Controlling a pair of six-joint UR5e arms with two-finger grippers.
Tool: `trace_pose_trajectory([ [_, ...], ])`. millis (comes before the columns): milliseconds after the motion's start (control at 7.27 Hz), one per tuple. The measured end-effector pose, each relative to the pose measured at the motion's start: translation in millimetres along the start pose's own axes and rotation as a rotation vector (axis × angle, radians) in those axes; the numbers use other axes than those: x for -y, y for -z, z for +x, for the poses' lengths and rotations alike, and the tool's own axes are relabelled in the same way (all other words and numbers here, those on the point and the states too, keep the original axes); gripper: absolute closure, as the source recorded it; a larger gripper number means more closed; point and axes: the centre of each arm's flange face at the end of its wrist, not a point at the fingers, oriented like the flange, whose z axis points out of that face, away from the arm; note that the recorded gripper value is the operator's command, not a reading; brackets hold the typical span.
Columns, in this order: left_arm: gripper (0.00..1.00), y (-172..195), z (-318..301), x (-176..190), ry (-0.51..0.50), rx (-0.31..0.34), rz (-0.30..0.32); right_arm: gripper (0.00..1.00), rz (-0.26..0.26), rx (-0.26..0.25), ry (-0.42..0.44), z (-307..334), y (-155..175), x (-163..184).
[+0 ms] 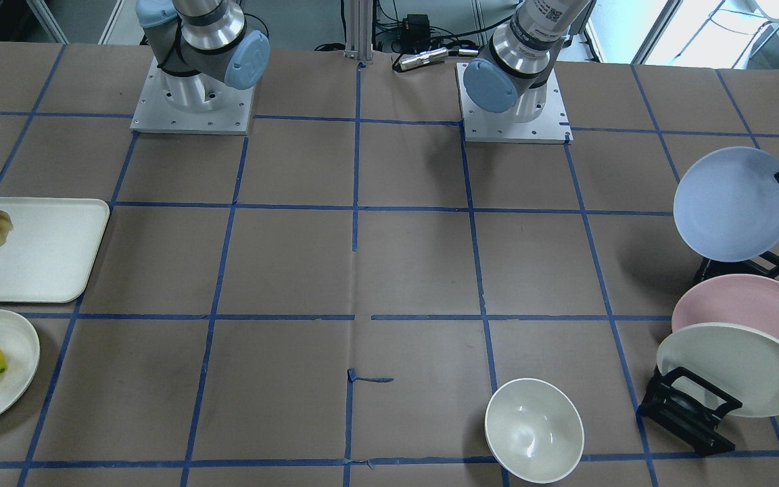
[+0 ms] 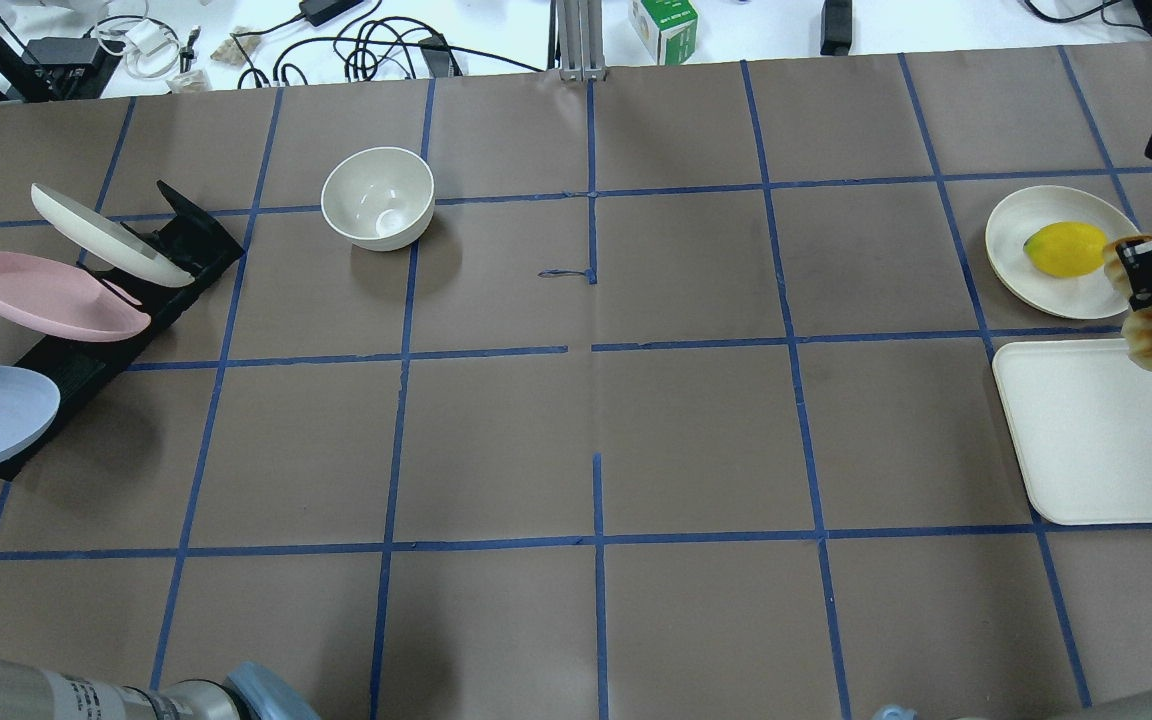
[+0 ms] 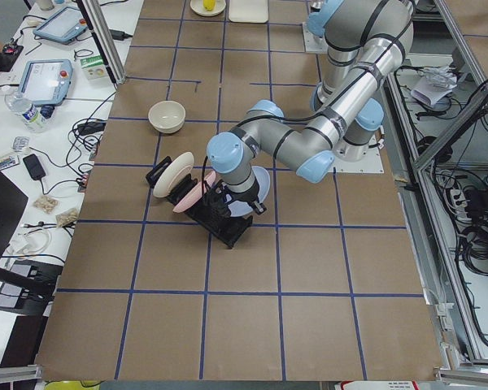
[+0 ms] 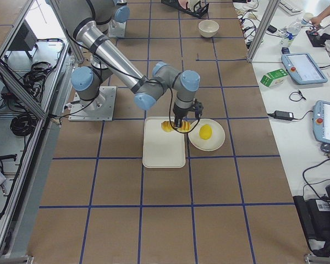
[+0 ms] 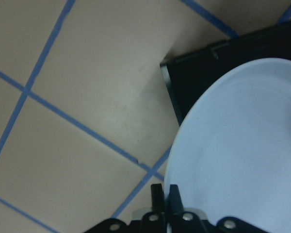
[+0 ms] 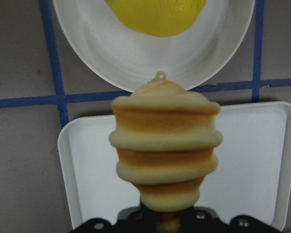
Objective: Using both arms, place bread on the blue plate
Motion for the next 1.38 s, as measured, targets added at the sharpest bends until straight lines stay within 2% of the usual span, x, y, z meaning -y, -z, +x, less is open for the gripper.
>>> trace_pose_trajectory([
  [138, 1.0, -5.8, 18.0, -11.2, -0.039, -0.07, -0.082, 1.0, 0.005, 0.021, 0.016, -18.7, 27.5, 9.3],
  [275, 1.0, -11.9, 45.4, -19.8, -0.084, -0.176, -0.145, 1.0, 0.003, 0.035, 0.018, -40.5, 48.6, 16.2],
  [412, 1.0, -17.2, 78.6, -27.0, -0.15, -0.273, -0.179, 1.0, 0.002, 0.043, 0.014, -71.0, 63.5, 21.6],
  [550, 1.0, -20.8, 119.9, -33.9, -0.237, -0.357, -0.184, 1.0, 0.007, 0.049, 0.01, -105.6, 74.7, 24.1],
  [688, 1.0, -24.0, 168.5, -42.1, -0.327, -0.402, -0.179, 1.0, 0.013, 0.049, 0.002, -136.3, 84.7, 22.4],
  [825, 1.0, -26.4, 226.3, -54.9, -0.429, -0.4, -0.151, 1.0, 0.019, 0.051, -0.014, -163.4, 92.4, 19.4],
  [962, 1.0, -27.6, 282.6, -70.7, -0.527, -0.398, -0.089, 1.0, 0.023, 0.056, -0.025, -186.4, 96.7, 17.0],
  [1238, 1.0, -49.4, 386.0, -96.2, -0.724, -0.415, 0.13, 1.0, 0.028, 0.059, -0.025, -221.3, 101.2, 12.8],
  [1375, 1.0, -78.5, 429.6, -107.1, -0.777, -0.41, 0.25, 1.0, 0.029, 0.06, -0.025, -229.6, 102.2, 11.6],
])
